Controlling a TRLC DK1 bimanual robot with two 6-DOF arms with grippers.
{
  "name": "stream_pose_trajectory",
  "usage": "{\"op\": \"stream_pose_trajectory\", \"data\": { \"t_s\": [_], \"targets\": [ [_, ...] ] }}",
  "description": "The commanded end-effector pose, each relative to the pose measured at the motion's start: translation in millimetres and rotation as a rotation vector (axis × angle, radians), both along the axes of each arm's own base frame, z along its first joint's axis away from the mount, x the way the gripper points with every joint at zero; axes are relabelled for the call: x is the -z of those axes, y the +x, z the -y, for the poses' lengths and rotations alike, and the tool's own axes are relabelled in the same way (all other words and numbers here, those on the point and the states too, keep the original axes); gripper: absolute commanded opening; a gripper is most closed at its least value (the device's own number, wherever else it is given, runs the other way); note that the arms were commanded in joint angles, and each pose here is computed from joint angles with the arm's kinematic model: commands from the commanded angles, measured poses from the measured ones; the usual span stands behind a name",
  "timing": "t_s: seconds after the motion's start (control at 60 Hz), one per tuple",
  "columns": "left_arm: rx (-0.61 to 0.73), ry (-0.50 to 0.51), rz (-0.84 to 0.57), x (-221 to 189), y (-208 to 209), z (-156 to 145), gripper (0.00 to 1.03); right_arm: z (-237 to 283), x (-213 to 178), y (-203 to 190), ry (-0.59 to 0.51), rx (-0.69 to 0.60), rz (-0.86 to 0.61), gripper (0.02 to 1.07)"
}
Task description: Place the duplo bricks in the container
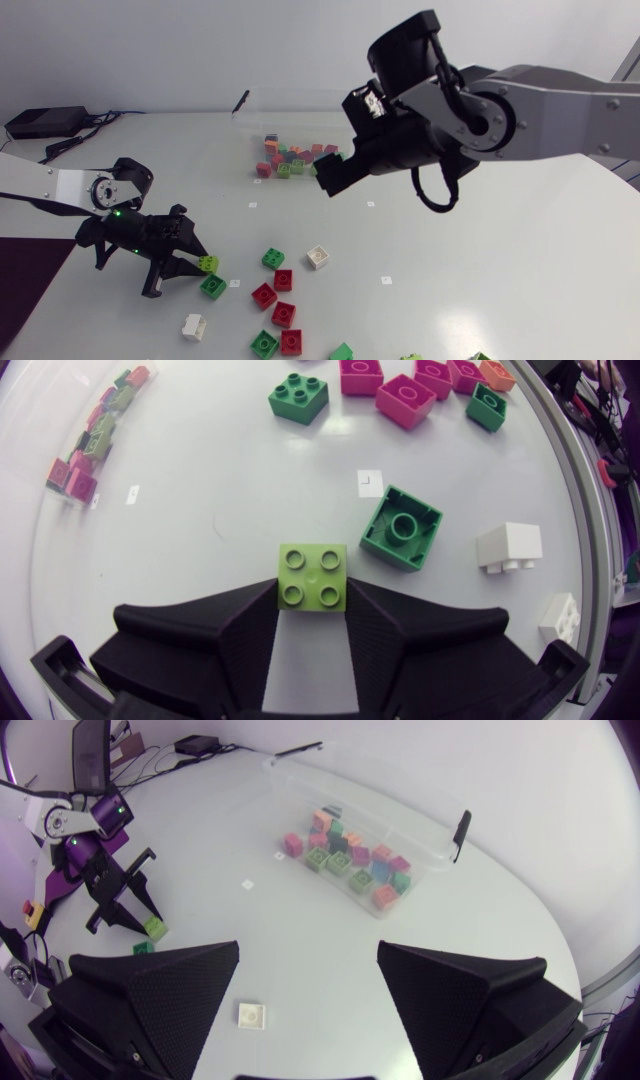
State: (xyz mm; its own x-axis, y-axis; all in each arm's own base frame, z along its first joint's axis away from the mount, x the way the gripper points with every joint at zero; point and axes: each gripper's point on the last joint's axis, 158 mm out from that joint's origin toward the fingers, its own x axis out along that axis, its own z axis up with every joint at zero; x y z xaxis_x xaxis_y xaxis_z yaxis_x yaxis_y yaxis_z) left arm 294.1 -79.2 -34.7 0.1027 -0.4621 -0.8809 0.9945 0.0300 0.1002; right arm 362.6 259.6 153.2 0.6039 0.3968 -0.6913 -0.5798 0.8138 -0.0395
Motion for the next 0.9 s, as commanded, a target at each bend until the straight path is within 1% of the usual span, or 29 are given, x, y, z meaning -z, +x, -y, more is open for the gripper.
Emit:
{"op": "stream_pose_trajectory", "data": {
  "t_s": [0.0,0.25,0.3,0.467,0.6,0.667,0.817,0.883],
  "targets": [
    [0.040,0.003,0.014,-8,3,1,0.05,0,22,-11,-0.021,0.006,-0.042,1.02],
    [0.012,-0.002,0.047,-59,18,-7,0.05,-11,79,-34,-0.111,-0.058,-0.152,1.01],
    [0.014,-0.006,0.065,-67,22,-6,0.05,-13,89,-36,-0.125,-0.066,-0.173,0.99],
    [-0.017,-0.032,0.118,-101,39,0,0.05,-17,119,-42,-0.170,-0.083,-0.237,0.99],
    [-0.077,-0.114,0.157,-141,61,20,0.05,-20,147,-45,-0.201,-0.099,-0.297,0.99],
    [-0.087,-0.138,0.178,-157,67,30,0.05,-21,155,-46,-0.214,-0.105,-0.319,0.99],
    [-0.140,-0.196,0.198,-187,85,48,0.05,-27,165,-49,-0.219,-0.126,-0.350,0.98],
    [-0.183,-0.227,0.217,-199,101,54,0.05,-30,169,-49,-0.224,-0.131,-0.356,0.96]
  ]
}}
